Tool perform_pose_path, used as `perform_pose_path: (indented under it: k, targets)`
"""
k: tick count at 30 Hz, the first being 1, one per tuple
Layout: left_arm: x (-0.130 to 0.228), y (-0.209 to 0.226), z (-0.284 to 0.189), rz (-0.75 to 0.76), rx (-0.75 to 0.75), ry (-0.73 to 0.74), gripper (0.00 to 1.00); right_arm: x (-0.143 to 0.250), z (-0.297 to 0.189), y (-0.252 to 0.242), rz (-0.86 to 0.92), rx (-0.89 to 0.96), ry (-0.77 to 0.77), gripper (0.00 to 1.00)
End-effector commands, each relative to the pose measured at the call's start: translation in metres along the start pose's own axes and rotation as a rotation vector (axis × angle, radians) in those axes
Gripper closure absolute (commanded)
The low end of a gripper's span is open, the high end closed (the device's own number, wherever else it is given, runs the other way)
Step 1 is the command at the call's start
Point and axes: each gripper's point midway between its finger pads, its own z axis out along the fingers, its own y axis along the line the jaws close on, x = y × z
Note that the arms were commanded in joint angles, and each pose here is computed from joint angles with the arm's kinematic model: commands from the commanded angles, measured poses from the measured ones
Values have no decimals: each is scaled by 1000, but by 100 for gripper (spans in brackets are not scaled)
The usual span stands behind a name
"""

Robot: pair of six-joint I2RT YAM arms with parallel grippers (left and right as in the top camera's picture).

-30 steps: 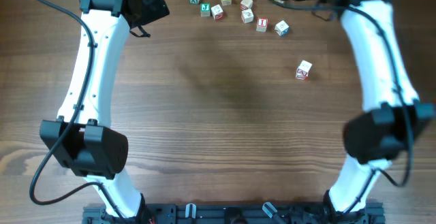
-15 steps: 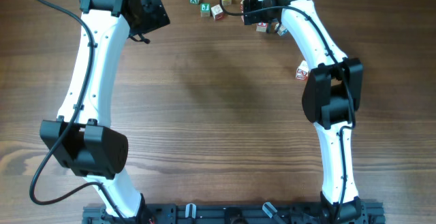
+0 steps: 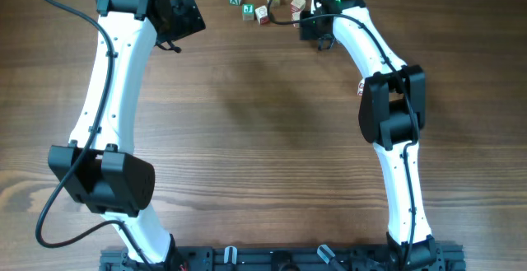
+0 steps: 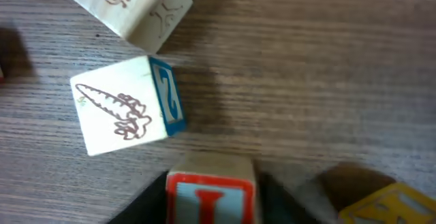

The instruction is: Form a tower

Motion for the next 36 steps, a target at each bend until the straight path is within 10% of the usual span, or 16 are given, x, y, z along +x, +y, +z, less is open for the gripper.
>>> perform_pose_path:
  k: [1, 9, 17, 36]
  targets:
    - [-2, 1, -10, -7, 15, -18, 0, -3, -5, -6, 3, 22, -2, 77]
    - [-2, 1, -10, -7, 15, -17, 0, -38, -165, -12, -27, 14, -121, 84]
    - [-7, -2, -10, -11, 25, -36, 0, 26, -298, -56, 8, 74, 0, 85]
    - [-7, -2, -10, -11, 26, -36, 0, 113, -178, -81, 304, 154, 265, 70]
